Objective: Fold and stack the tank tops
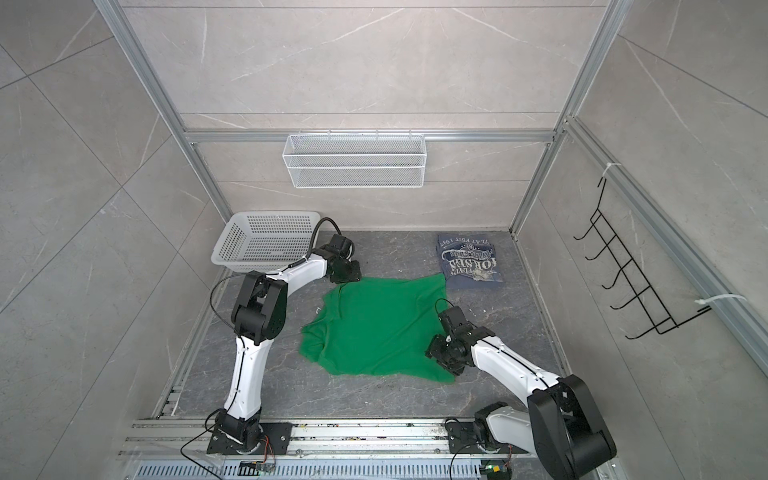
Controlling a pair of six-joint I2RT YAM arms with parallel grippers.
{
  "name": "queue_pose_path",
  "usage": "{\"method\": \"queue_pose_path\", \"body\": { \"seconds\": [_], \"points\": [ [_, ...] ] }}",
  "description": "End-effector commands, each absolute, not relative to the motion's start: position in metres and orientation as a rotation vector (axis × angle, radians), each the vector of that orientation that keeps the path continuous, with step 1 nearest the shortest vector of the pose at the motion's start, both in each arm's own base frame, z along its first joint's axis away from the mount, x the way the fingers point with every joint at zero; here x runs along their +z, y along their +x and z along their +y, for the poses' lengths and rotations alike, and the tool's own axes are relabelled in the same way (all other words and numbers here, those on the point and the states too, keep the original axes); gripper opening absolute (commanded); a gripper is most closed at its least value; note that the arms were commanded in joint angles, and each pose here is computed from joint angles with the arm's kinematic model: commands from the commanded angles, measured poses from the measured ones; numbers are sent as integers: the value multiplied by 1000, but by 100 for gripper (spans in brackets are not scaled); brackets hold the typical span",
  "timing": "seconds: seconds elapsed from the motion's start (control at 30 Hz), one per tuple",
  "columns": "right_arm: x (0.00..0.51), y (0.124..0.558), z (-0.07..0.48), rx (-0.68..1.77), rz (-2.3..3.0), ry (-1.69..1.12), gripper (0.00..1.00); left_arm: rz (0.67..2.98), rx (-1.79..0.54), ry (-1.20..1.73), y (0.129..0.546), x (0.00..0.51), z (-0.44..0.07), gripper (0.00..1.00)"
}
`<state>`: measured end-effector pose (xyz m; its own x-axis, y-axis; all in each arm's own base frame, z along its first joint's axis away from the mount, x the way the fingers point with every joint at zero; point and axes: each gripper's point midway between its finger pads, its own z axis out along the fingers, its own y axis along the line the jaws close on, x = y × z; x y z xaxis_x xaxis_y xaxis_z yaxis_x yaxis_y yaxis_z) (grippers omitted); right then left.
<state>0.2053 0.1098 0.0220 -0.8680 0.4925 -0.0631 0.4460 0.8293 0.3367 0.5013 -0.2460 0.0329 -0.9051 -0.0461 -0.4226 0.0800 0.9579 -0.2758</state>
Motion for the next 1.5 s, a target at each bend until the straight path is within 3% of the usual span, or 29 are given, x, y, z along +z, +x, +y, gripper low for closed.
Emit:
{"method": "queue_pose_path", "body": {
  "seconds": [0.0,0.2,0.3,0.4,0.6,0.77,0.97,1.4,1.47],
  "points": [
    [-4,170,83,254,2942,873,65,2696,-314,-19,507,17,-222,50],
    [14,172,62,100,2885,871,66,2678,-296,28,515,36,-220,50],
    [24,184,66,136,2860,803,67,2671,-369,90,514,62,-233,54],
    [39,200,81,236,2853,689,67,2654,-396,205,498,100,-254,65],
    [88,241,93,292,2740,522,67,2621,-515,161,432,155,-258,68],
    [109,287,107,337,2680,433,68,2635,-565,43,365,147,-236,66],
    [100,321,127,408,2705,422,68,2736,-461,16,306,108,-213,65],
    [70,293,116,378,2749,451,67,2823,-23,228,319,58,-196,58],
    [67,290,113,370,2755,458,67,2822,48,223,325,54,-191,53]
  ]
}}
